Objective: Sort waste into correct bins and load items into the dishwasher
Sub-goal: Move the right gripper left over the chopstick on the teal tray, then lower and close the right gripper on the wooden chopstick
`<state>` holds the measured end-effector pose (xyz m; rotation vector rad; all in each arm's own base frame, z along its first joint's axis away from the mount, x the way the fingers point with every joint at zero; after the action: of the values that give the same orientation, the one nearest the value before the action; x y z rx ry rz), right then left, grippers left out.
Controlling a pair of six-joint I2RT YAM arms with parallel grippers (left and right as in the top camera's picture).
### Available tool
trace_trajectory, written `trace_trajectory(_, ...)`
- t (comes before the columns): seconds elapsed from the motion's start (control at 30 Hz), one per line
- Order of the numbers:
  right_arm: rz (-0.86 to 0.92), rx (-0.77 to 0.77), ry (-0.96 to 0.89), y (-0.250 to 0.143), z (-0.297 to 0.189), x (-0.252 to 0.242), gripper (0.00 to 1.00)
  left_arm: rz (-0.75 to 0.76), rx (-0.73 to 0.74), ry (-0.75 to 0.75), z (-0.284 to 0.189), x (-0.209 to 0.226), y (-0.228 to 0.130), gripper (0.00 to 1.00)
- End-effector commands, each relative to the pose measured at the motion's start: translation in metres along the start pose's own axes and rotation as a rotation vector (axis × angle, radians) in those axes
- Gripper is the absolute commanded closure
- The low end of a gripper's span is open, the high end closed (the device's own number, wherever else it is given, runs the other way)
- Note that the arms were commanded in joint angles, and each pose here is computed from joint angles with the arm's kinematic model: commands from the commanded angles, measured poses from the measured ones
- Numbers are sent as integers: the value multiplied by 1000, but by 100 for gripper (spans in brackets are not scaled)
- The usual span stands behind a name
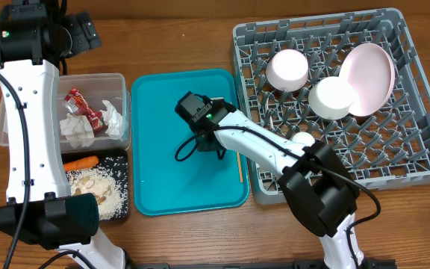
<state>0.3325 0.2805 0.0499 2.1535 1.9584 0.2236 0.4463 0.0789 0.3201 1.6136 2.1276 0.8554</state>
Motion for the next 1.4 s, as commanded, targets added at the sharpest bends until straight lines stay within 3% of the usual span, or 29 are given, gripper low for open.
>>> trace_trajectory(0.0,5,-18,-12,1,-1,-1,80,-17,-39,-12,-13,0,8,0)
trace_trajectory(0.4,-15,-19,-84,-1,-1,-15,78,-16,-39,-12,-13,0,8,0)
trace_trajectory(0.9,-4,-10,-132,0,8,-33,68,-16,-39,-12,-13,0,8,0)
trace_trajectory(1.37,-18,4,-146,1,22,-36,67,-16,-39,-12,-13,0,8,0)
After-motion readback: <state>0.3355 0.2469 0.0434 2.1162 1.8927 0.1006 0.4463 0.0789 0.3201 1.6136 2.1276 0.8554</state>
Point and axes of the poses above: each gripper's point midway between its finger pads, its own z axis out along the fingers, its own x axis along the line the jaws close on, y = z × x, the point moved 2 cm from there along -z, back along the fingers, and after that the axes turned 11 degrees about z, right-handed, at the moved point
